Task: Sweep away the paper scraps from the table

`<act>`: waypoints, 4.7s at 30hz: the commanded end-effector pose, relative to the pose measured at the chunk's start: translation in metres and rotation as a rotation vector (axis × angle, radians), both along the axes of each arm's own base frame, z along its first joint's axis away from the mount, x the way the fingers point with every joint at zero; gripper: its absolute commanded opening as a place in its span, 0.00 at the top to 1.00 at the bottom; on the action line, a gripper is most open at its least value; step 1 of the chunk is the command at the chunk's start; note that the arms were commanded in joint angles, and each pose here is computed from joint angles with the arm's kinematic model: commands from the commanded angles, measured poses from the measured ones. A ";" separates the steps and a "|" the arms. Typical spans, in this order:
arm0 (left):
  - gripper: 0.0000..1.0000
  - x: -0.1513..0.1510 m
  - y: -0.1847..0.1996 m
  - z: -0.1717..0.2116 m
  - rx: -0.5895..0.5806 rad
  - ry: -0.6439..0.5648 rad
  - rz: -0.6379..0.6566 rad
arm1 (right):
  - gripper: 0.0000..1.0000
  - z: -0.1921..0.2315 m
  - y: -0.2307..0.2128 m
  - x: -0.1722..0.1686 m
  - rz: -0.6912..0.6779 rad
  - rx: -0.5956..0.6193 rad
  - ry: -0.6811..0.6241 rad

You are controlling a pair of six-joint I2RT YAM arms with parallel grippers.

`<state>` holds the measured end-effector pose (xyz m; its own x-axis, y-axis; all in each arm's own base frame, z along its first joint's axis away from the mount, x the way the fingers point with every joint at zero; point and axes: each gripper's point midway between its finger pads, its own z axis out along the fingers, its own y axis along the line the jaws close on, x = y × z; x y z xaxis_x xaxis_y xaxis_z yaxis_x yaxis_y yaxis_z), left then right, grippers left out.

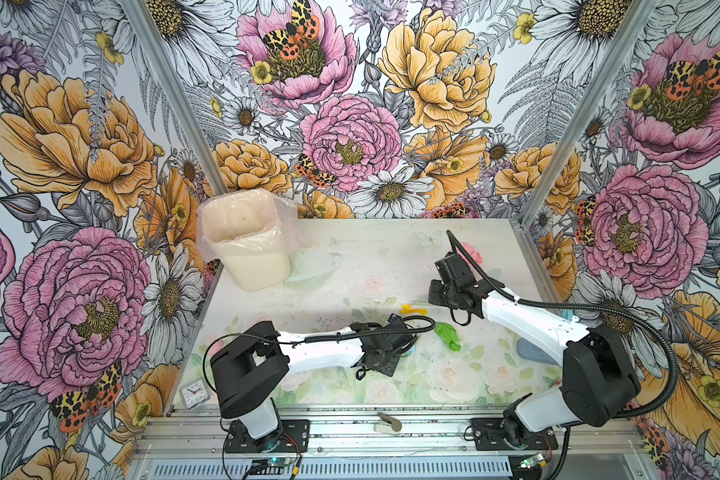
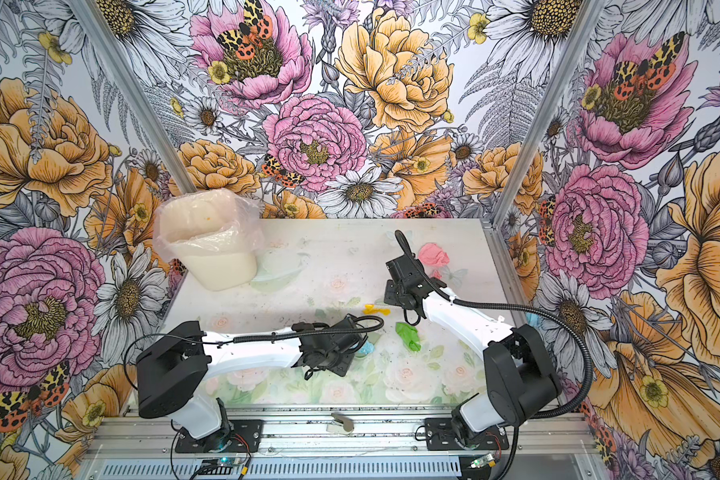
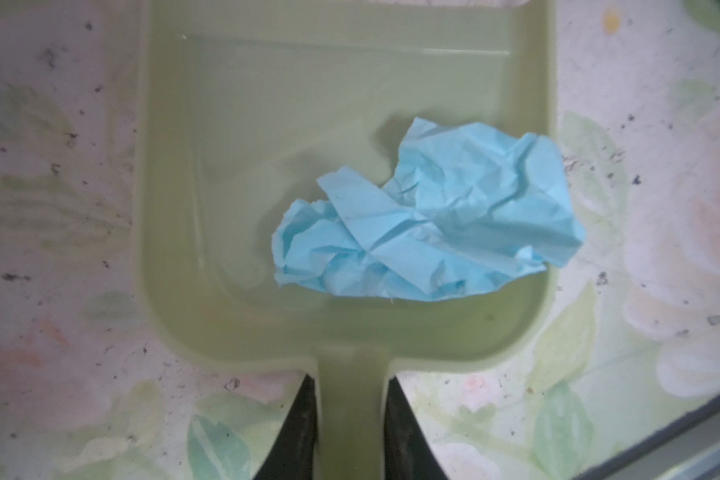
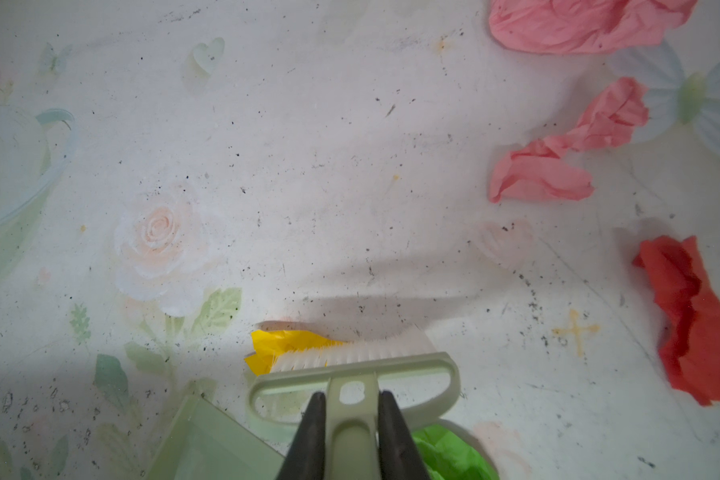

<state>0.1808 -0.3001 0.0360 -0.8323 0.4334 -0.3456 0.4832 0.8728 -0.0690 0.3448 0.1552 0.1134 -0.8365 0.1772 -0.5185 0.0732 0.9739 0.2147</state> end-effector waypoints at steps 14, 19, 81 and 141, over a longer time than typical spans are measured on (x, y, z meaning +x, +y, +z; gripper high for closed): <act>1.00 0.002 -0.012 -0.003 -0.005 0.006 -0.033 | 1.00 -0.016 0.042 -0.042 0.296 0.064 0.087; 1.00 0.001 -0.009 -0.004 -0.004 0.007 -0.026 | 1.00 0.004 0.042 -0.048 0.333 0.086 0.041; 1.00 0.001 0.001 -0.008 -0.013 0.020 0.023 | 1.00 0.050 0.032 -0.027 0.342 -0.038 -0.109; 1.00 0.039 0.007 0.084 -0.097 -0.213 0.092 | 1.00 0.107 -0.015 0.037 0.148 0.082 -0.243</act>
